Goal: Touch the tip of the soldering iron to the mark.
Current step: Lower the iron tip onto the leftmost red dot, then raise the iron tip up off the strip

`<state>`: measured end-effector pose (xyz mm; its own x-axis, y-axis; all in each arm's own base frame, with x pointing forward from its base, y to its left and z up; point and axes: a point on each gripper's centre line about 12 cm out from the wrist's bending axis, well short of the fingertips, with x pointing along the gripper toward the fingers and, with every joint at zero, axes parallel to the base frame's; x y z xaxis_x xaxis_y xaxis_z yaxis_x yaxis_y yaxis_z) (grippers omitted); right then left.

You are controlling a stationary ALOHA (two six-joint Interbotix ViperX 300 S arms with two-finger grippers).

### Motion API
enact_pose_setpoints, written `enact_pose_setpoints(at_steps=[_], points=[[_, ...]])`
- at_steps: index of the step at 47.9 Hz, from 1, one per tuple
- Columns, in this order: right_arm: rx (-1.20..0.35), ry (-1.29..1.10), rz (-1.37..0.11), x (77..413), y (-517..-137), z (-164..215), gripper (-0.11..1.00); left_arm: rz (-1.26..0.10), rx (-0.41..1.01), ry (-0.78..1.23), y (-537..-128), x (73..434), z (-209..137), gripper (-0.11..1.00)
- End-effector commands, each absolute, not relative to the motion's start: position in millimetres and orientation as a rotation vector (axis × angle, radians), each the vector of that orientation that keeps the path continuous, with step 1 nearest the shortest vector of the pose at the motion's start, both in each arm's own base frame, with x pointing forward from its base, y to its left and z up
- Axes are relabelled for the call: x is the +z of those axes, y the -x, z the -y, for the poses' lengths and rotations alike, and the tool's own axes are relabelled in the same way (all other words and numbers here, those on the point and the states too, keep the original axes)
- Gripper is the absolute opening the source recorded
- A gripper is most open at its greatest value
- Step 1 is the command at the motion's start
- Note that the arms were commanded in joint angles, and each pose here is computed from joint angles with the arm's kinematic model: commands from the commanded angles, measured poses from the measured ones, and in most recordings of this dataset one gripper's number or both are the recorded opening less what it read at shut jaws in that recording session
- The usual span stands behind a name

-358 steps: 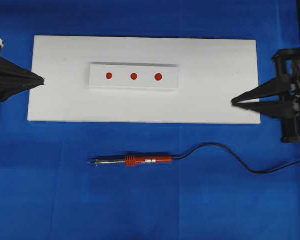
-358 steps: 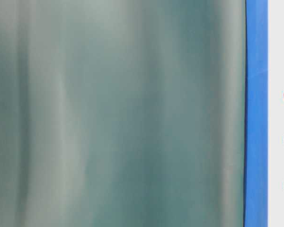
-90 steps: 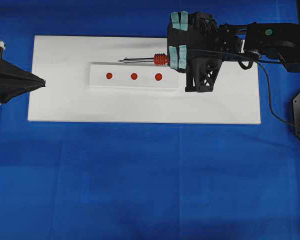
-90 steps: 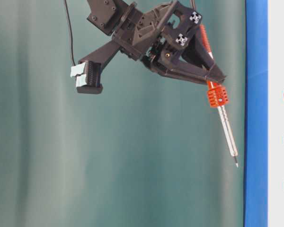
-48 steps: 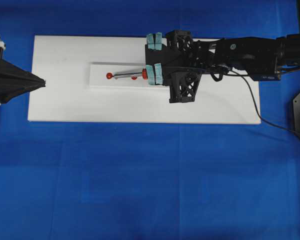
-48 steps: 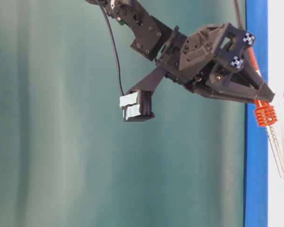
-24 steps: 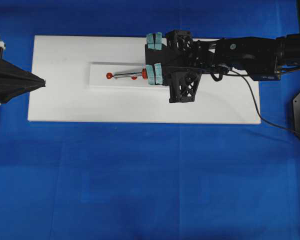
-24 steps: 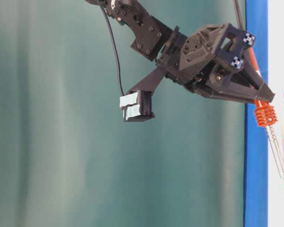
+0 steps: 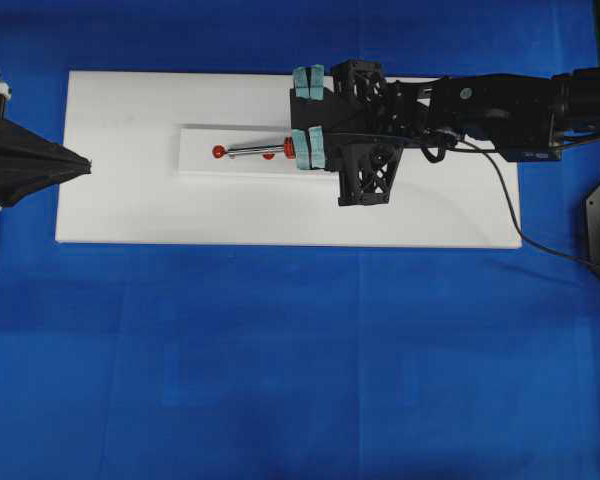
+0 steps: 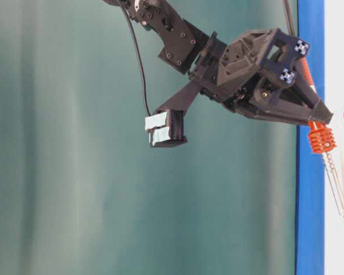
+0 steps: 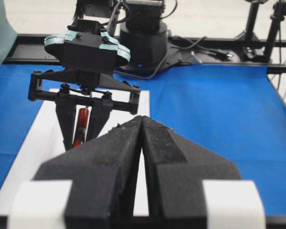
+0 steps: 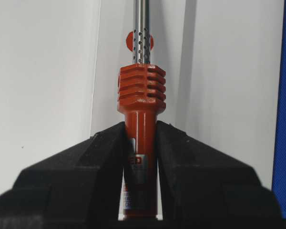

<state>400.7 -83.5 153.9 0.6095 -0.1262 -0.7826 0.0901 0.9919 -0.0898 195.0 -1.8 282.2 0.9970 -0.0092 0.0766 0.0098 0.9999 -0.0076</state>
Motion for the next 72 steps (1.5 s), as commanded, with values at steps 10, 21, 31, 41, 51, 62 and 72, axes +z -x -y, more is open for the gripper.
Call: enact_pose_setpoints(at_steps=[10, 21, 31, 41, 51, 62, 72], points=[[-0.13, 0.043, -0.862, 168, -407, 84, 0.06, 0.089, -0.008, 0.007, -196, 286, 2, 0.0], [-0.132, 0.04, -0.862, 168, -407, 84, 0.06, 0.087, -0.009, 0.005, -196, 285, 2, 0.0], [-0.135, 0.042, -0.835, 192, -402, 83, 0.06, 0.086, -0.008, 0.007, -196, 285, 2, 0.0], [-0.139, 0.053, -0.808, 240, -391, 82, 0.06, 0.086, -0.008, 0.007, -196, 285, 2, 0.0], [-0.148, 0.094, -0.779, 283, -382, 82, 0.06, 0.084, -0.01, 0.004, -196, 284, 2, 0.0], [-0.151, 0.111, -0.781, 289, -383, 83, 0.06, 0.084, -0.008, 0.005, -196, 284, 2, 0.0], [-0.15, 0.107, -0.803, 283, -381, 83, 0.06, 0.086, -0.009, 0.004, -196, 285, 2, 0.0]])
